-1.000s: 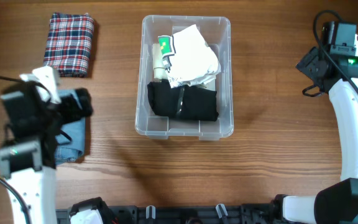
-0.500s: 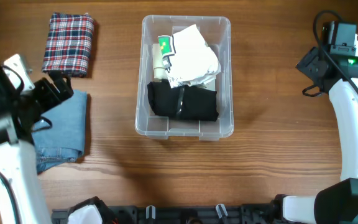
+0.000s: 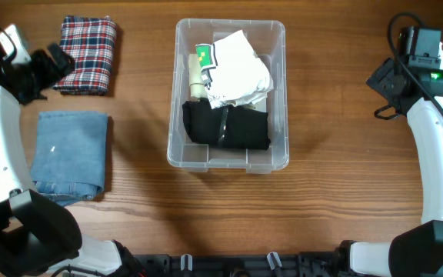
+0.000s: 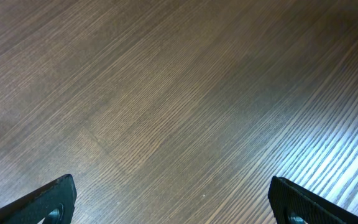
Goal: Pack container
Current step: 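Lower the left gripper onto the plaid garment's near edge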
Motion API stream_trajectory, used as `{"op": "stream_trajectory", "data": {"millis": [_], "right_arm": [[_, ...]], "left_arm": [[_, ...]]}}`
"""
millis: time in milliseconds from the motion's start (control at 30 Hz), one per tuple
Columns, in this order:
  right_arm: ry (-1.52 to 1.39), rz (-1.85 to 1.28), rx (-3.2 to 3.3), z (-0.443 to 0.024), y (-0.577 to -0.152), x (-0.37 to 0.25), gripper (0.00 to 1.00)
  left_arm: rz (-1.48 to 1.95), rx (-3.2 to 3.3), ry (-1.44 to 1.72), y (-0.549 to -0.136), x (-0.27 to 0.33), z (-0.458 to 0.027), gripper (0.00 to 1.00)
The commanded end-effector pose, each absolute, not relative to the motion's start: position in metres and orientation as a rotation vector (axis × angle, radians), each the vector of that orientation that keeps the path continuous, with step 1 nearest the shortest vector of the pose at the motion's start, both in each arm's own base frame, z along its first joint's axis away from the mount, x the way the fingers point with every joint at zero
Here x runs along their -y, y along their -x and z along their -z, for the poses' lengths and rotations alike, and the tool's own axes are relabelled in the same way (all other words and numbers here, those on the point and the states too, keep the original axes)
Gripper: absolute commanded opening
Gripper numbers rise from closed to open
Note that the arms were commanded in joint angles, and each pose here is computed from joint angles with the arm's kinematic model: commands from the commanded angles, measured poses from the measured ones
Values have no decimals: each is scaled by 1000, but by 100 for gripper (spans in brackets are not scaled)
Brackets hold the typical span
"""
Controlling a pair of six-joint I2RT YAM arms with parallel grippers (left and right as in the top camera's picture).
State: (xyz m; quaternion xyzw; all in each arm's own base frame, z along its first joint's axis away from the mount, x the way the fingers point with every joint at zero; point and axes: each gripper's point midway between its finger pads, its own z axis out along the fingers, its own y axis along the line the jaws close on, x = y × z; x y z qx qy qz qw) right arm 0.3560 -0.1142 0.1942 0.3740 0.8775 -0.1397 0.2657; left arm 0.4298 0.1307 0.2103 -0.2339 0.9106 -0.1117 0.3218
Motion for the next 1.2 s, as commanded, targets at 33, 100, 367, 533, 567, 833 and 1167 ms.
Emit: {"op": "stream_trajectory", "data": {"millis": [33, 100, 367, 533, 567, 833, 1167], "right_arm": [[-1024, 401, -2374, -189, -354, 118, 100], [-1024, 401, -2374, -189, -354, 118, 100], [-1024, 401, -2374, -189, -354, 118, 100], [-1023, 401, -2375, -189, -354, 118, 100], [-1023, 401, -2375, -189, -354, 118, 100], [-1024, 401, -2374, -189, -354, 118, 100], [-1024, 401, -2374, -189, -354, 118, 100]], "left_arm": [[241, -2297, 223, -467, -106, -238, 100], [185, -2269, 75, -481, -93, -241, 100], [-99, -2300, 182, -520, -116, -192, 100], [-143, -2342, 199, -529, -124, -160, 100], [-149, -2349, 187, -531, -125, -154, 100], [-129, -2349, 159, -551, -125, -116, 100], [-118, -2390, 162, -559, -126, -75, 100]]}}
